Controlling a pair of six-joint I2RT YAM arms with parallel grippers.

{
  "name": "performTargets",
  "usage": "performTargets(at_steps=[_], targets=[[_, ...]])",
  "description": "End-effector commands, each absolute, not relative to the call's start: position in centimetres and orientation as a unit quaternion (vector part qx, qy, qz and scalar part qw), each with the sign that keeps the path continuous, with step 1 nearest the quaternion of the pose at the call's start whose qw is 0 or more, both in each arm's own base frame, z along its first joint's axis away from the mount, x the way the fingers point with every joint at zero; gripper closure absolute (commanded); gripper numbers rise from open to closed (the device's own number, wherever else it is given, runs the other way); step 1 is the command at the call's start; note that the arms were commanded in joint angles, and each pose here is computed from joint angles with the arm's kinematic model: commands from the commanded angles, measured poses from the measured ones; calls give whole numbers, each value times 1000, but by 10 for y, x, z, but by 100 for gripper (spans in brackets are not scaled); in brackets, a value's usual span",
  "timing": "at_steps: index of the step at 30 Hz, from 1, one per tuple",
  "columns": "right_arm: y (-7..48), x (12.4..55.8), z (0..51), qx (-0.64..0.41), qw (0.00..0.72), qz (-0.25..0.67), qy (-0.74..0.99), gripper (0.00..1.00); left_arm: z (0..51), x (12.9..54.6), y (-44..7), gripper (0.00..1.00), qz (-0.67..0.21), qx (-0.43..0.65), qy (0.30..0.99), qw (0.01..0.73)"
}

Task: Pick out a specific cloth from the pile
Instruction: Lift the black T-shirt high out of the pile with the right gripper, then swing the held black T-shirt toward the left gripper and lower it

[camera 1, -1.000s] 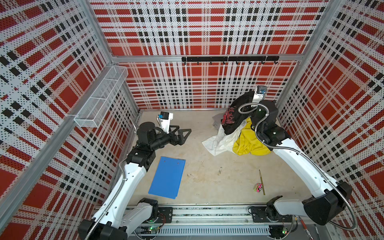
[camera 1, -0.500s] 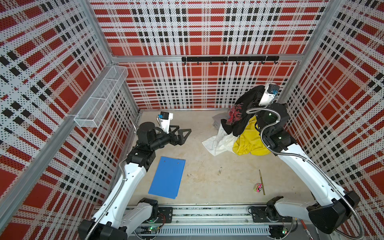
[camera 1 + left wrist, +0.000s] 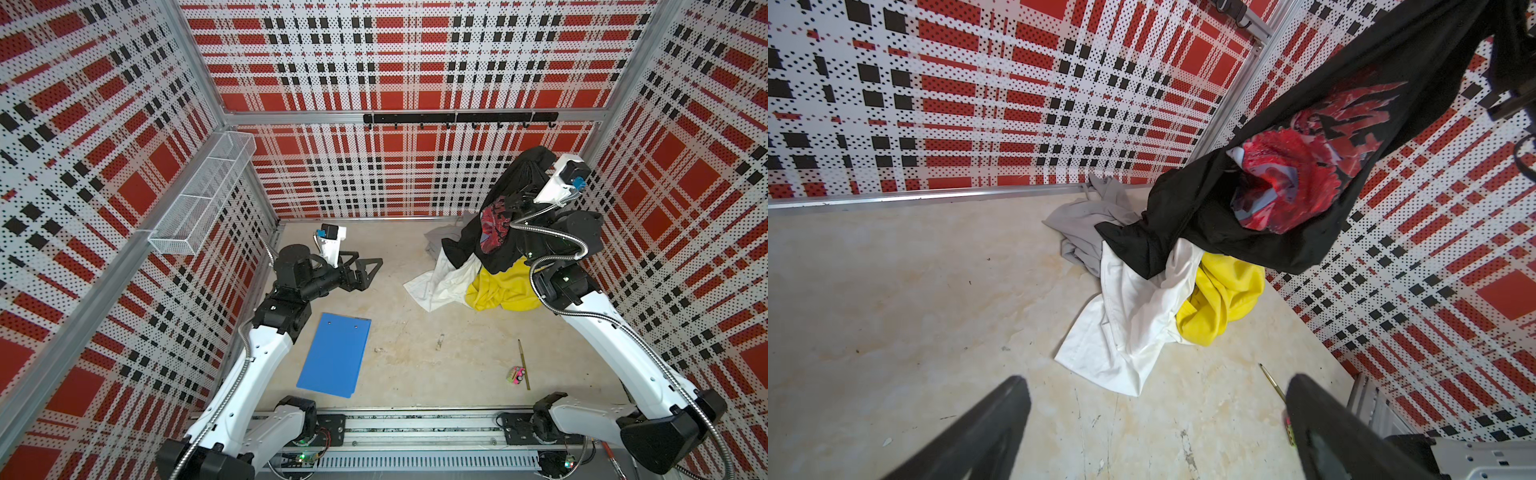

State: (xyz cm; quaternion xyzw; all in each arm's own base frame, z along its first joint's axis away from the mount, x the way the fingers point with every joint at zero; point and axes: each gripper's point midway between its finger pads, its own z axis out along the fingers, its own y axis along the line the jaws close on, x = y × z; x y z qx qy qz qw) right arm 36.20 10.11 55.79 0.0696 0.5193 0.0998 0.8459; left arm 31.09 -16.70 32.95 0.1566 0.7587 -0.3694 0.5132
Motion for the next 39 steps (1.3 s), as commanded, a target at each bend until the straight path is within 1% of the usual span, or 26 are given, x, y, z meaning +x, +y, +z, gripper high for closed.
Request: performTargets(at_steps=[1,6,12,18,31,39], targets=[[79,310,630,105,903,146,390,100,338,306,-169,1,-373,169,744,528],[65,288,649,130,921,164,330,100,338,307,-170,1,-376,167,744,526],[61,273,670,139,932,191,275,100,337,307,-169,1,-375,165,745,526],[71,260,700,109,941,225,229,100,337,308,-169,1,-374,165,745,527],[90,243,746,55,941,291,162,100,339,307,-169,1,-374,163,744,529],[112,244,770,11,926,349,140,100,340,306,-168,1,-373,163,743,531]])
